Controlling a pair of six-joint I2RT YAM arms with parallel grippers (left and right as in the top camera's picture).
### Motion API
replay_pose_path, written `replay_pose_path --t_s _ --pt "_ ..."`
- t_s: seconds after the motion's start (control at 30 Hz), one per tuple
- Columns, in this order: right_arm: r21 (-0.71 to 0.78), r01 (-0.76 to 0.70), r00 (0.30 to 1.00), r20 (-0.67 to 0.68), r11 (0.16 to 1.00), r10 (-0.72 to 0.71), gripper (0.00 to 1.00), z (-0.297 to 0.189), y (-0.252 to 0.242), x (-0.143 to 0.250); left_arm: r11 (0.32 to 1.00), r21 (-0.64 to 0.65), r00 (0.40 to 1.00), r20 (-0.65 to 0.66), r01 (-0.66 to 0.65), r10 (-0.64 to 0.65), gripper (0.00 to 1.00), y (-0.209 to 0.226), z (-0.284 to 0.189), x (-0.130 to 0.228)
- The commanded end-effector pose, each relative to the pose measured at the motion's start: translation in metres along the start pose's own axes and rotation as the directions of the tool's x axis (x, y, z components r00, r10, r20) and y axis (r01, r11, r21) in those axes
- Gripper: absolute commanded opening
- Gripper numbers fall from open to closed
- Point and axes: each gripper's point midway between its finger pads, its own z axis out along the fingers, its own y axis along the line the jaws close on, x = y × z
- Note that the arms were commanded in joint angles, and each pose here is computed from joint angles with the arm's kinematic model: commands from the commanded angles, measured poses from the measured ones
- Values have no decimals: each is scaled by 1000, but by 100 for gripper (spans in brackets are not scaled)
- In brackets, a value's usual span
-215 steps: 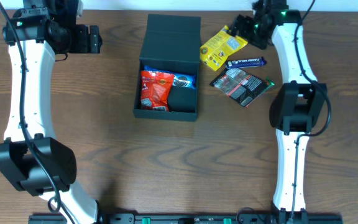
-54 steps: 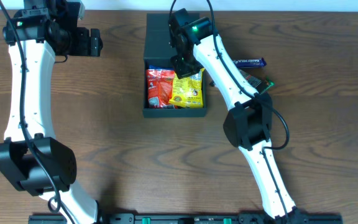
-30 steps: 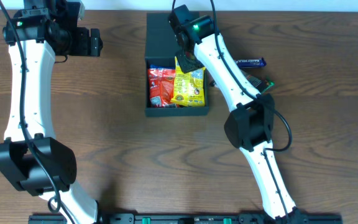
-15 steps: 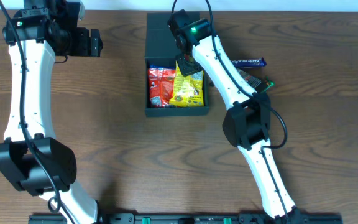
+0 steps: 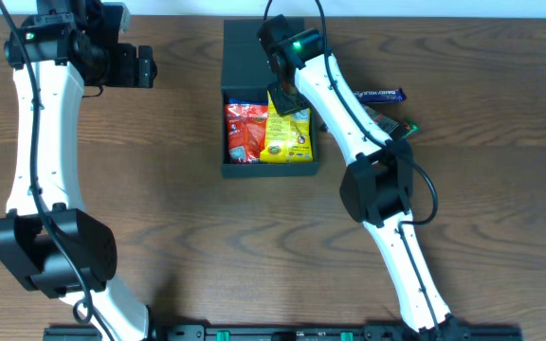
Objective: Pack container
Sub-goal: 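Press the yellow bag down into the box with the right gripper, then release the yellow bag and reach the right gripper to the candy packs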
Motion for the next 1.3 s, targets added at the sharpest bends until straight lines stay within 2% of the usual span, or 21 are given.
replay_pose_path --t_s 0.0,0.17,0.33,0.53,0.73,0.77,0.83,0.87,1.0,1.1,1.27 --pt "-41 7 996 -89 999 -10 1 33 12 18 1000 -3 1000 -9 -12 12 96 4 2 2" --pt "-43 6 997 -79 999 -9 1 19 11 17 1000 -3 1000 -9 -12 12 95 4 2 2" --pt "-66 -8 998 63 998 12 1 -52 3 -4 1000 -3 1000 -9 -12 12 95 4 2 2" --pt "-75 -19 968 249 997 37 1 -129 -22 -24 1000 -3 1000 -10 -12 12 96 4 2 3" --pt "84 -85 982 177 993 70 3 -119 -93 -8 1000 -2 1000 -15 -11 11 95 4 2 4" --pt "105 -95 984 161 990 78 6 -116 -102 -5 1000 -2 1000 -16 -11 11 95 4 2 4" --pt "135 -102 988 129 986 85 26 -114 -123 3 1000 -2 1000 -16 -11 11 95 4 2 4" --pt "141 -94 990 113 986 79 30 -113 -130 7 1000 -2 1000 -16 -11 11 95 4 2 4" --pt "151 -92 996 29 984 88 59 -101 -155 26 1000 -1 1000 -17 -11 11 96 4 2 4" --pt "143 -99 993 -43 985 106 66 -89 -167 44 1000 -2 1000 -17 -14 14 95 4 2 4" --pt "143 -115 991 -52 983 123 69 -97 -182 72 1000 -8 1000 -22 -2 2 95 11 0 7"
